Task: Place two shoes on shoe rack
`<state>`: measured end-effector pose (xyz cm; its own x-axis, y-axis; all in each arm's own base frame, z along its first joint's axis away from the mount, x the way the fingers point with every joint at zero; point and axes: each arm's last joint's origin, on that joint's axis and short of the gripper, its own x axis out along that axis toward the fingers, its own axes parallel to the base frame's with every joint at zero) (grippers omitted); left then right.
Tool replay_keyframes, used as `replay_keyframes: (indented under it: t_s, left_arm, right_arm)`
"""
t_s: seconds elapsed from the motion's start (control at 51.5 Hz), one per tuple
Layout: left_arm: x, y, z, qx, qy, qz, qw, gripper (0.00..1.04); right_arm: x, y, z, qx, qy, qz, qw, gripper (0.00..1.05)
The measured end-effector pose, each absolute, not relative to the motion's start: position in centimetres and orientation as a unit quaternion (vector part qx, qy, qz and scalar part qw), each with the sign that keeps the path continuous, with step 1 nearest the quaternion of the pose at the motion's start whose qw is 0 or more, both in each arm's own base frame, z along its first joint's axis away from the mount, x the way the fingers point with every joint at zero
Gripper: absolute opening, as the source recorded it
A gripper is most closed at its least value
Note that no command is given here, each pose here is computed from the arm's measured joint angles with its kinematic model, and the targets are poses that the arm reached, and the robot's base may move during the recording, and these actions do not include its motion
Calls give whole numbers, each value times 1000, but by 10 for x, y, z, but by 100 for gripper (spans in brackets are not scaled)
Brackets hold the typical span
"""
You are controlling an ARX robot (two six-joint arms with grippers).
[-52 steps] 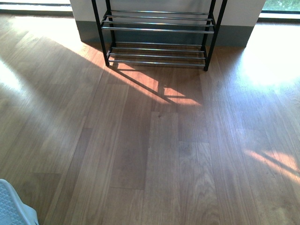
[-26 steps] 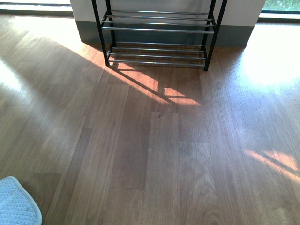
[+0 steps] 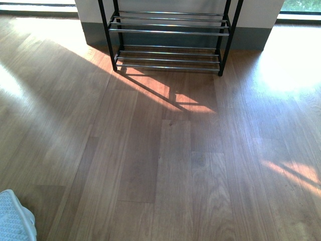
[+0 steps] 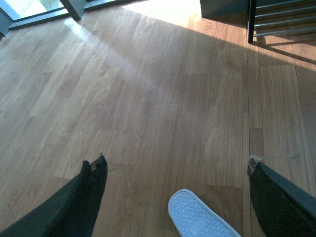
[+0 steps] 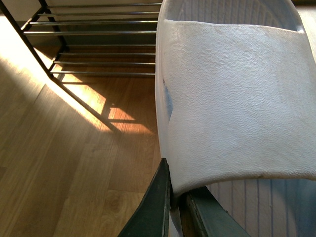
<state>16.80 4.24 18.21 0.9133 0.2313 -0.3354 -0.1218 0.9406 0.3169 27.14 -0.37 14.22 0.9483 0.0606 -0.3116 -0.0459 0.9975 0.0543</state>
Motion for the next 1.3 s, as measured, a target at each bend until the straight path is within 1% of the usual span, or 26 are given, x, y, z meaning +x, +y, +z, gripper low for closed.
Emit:
replay_keyframes:
  t_s: [0.019,0.039,0.097,0.155,0.214,0.272,0.369,0.427,0.485,0.524,0.679,0.757,0.815,0.932,1.009,1.223,1.301]
  left_arm:
    - [168,42,182,146,187,91,967,95]
    - [168,42,182,141,186,89,968,97]
    - [170,43,181,101,164,66,979,95]
    - [175,44,180,55,161,60,984,95]
    - [188,46,176,2,187,64,980,95]
    - [198,48,173,-17,204,69,976,95]
    - [238,50,160,-57,258,87,961,95]
    - [263,45,140,-91,315,91,940,95]
    - [279,34,116,-119,359,104,920,95]
    - [286,23,93,-140,397,114,900,95]
    - [289,-6,12,-165,499,174,833,95]
    - [288,-9,-21,-153,538,204,803,95]
    - [284,-11,-49,-149,579,222,771,95]
    - [282,-13,-77,-140,613,236,741,95]
    - [287,-16,-94,-134,631,246,723,95]
    - [296,-18,-120,-138,650,258,701,95]
    - [295,-18,-132,-150,665,265,682,95]
  right_arm:
    - [271,-4,142,23,159,27,987,1]
    - [271,-4,142,23,159,27,987,1]
    - [271,-4,142,23,159,27,987,1]
    - [271,-4,142,23,159,27,987,1]
    - [271,-4,142,23,159,27,987,2]
    - [271,-4,142,23,159,27,987,1]
    - [271,-4,142,23,159,27,987,1]
    - [271,-4,142,23,159,27,987,1]
    - [271,-4,142,23,159,27,987,1]
    - [271,-4,142,23,159,27,987,1]
    - [271,-4,142,23,159,27,987,1]
    - [271,-4,142,23,159,27,987,1]
    - [271,-4,142,23,159,27,987,1]
    - [271,-4,142,23,159,27,987,1]
    - [271,-4,142,23,159,27,987,1]
    - [271,-4,142,23,159,27,987,1]
    - [271,-4,142,23,159,27,987,1]
